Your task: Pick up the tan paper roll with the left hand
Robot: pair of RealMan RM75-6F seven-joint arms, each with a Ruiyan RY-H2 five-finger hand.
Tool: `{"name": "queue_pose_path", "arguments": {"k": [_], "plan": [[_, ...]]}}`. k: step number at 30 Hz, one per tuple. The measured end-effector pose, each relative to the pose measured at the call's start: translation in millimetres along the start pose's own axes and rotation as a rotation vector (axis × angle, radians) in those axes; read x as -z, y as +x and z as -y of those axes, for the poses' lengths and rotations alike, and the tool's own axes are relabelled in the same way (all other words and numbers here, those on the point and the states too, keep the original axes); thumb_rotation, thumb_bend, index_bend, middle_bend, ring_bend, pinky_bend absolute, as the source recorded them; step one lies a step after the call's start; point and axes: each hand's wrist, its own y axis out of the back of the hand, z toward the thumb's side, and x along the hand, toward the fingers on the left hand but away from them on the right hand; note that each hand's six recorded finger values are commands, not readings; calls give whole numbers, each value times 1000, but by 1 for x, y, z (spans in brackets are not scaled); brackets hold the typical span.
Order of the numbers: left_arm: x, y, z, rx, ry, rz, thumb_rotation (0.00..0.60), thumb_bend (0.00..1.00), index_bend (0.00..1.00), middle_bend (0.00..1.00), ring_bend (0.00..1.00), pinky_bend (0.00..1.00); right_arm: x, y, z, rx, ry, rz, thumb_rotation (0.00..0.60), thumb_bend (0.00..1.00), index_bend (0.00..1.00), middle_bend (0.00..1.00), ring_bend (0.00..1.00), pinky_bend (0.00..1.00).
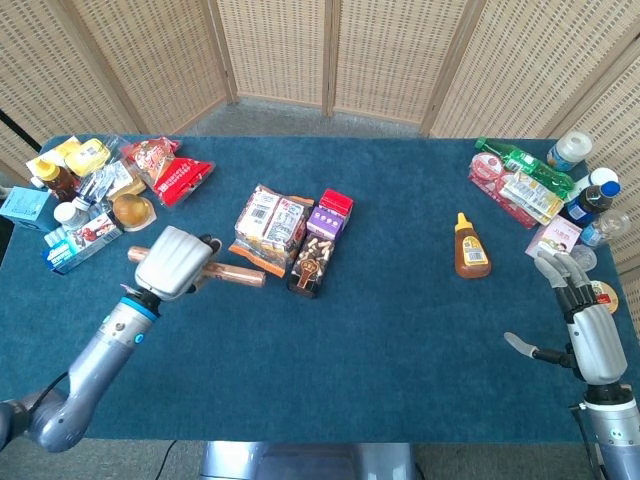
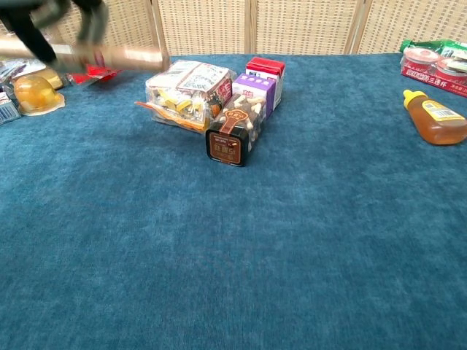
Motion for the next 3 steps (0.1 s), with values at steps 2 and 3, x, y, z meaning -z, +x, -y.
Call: {"name": "queue_pose_path", "arguments": {"k": [2, 3], "plan": [[3, -3, -12, -20, 11, -7, 600, 318, 780, 792, 803, 868, 0, 0, 0, 0, 0, -1, 600, 0, 41, 1, 0, 0], [5, -4, -18, -29, 17, -10, 600, 318, 780, 791, 803, 868, -1, 0, 0, 0, -1, -2, 600, 0, 41, 1, 0, 0]]}}
